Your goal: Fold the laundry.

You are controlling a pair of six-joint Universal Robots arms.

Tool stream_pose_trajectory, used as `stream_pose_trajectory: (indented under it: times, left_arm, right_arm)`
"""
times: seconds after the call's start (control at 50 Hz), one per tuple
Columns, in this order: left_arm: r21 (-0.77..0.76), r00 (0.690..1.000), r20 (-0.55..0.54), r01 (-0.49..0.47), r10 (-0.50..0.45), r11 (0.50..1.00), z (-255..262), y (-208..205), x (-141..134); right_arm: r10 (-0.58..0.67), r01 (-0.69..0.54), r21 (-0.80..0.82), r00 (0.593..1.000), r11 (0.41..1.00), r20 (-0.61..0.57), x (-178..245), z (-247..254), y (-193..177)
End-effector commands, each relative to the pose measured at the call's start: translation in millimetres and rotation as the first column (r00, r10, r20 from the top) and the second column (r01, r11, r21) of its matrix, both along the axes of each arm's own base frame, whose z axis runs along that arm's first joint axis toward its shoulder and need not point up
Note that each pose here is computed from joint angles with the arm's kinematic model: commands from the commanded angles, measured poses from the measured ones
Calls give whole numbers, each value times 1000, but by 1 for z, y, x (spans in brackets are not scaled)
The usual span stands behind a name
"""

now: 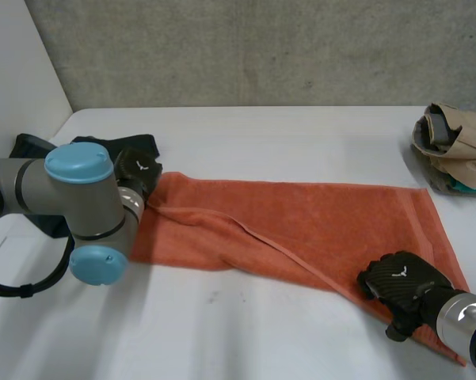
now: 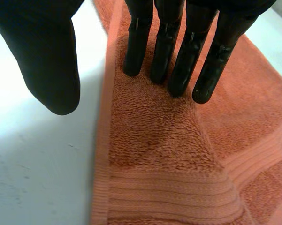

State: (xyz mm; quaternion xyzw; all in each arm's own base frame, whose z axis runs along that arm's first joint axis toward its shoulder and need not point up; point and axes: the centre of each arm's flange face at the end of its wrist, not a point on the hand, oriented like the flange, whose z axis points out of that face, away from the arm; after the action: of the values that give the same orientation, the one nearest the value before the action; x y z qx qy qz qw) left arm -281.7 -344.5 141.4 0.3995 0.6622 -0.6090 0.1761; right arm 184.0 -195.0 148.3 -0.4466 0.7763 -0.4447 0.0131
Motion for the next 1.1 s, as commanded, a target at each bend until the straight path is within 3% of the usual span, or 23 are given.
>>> stream_pose_trajectory:
  times: [0.02, 0.38, 0.66, 0.94, 1.1]
  left_arm:
    - [6, 1000, 3, -5, 5, 1000, -2, 0, 2]
    - [8, 1000, 4, -7, 7, 1000, -2, 0, 3]
    - [20, 1000, 9, -4, 4, 1000, -5, 4, 3]
    - [39, 1000, 3, 1, -1, 999, 8, 25, 10]
    - [30, 1000, -2, 10, -10, 999, 10, 25, 7]
  right_arm:
    - [-15, 14, -57, 1000, 998, -21, -6, -3, -6]
    - [-33, 27, -166, 999, 986, -33, -13, -4, -25]
    - [-56, 50, -164, 998, 985, -35, -18, -21, -38]
    - [-164, 152, -173, 985, 973, -52, -50, 5, -71]
    - [-162, 156, -150, 987, 976, -26, -58, 14, -80]
